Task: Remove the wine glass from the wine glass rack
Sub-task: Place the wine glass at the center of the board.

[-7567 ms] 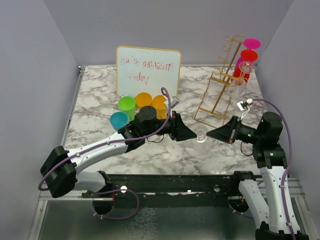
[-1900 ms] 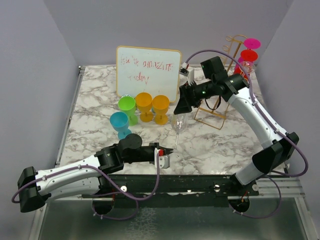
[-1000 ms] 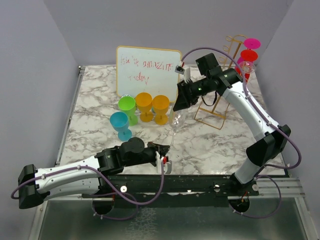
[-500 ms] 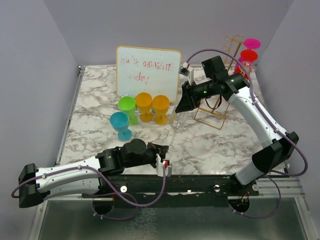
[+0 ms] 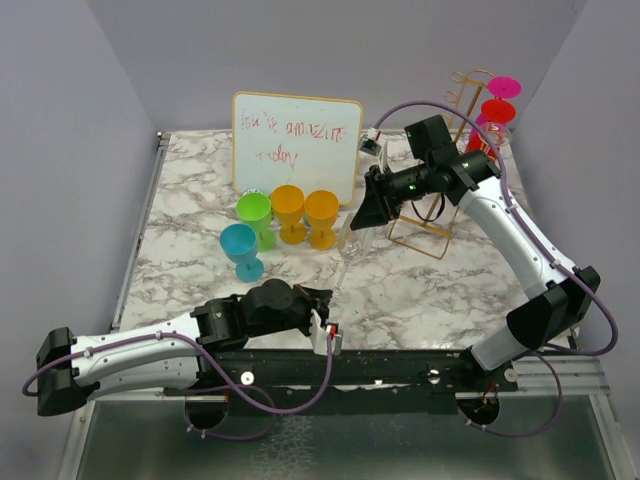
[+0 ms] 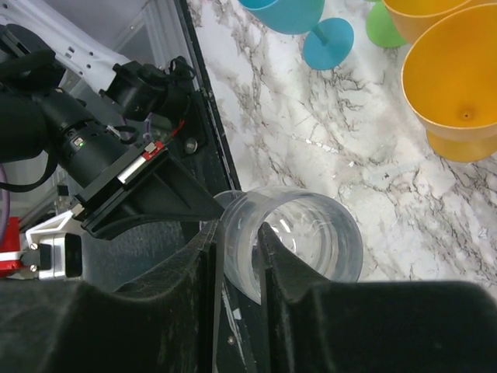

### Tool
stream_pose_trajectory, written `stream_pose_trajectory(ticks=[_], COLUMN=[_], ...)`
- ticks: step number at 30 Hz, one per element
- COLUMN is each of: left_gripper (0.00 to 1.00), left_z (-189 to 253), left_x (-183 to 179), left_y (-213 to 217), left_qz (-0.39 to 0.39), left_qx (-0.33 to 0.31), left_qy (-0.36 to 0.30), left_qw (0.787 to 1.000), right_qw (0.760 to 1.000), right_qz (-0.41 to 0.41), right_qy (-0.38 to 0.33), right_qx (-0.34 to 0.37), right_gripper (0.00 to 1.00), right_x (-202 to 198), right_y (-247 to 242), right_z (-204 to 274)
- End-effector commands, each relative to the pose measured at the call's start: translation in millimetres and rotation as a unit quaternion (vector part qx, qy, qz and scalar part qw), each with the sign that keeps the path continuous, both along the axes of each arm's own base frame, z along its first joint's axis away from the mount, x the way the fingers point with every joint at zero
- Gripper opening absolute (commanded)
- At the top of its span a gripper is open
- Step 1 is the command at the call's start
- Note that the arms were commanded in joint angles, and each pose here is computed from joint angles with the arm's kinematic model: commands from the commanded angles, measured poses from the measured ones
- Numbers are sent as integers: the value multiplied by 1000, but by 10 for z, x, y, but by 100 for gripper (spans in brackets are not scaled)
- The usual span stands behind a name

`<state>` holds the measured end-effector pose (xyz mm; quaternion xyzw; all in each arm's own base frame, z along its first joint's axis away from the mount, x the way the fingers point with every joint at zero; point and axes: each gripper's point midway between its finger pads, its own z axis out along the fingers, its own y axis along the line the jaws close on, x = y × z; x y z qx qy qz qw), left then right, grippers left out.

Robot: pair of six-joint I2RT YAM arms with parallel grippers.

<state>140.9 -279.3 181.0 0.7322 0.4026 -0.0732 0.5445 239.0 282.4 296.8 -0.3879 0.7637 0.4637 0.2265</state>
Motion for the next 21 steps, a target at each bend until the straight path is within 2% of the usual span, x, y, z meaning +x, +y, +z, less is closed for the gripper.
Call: stream_pose_trajectory(ticks=[1, 3, 7, 8, 15, 21], left_gripper=[0, 0, 0, 0, 5, 17], left_z=[350, 349, 353, 353, 326, 341], left_x=[228, 232, 229, 227, 194, 180], left_y=[45, 58, 67, 65, 37, 37], left_qz=[55, 57, 58, 58, 49, 47], left_qx=[-50, -51, -53, -53, -54, -59], left_qy=[-48, -49, -48, -47, -39, -35], left_qw=[996, 996, 996, 996, 997, 997], right_qw=[998, 997, 997, 997, 997, 999], right_qz=[40, 43, 46, 46, 49, 32], right_qy=[52, 52, 45, 44, 41, 27], right_qx=[22, 25, 32, 33, 39, 33], right_gripper=[24, 19, 2, 1, 0, 0], right_x=[-370, -384, -416, -422, -459, -417], right_y=[-1, -1, -10, -12, -20, -34], right_z=[109, 125, 180, 190, 211, 219])
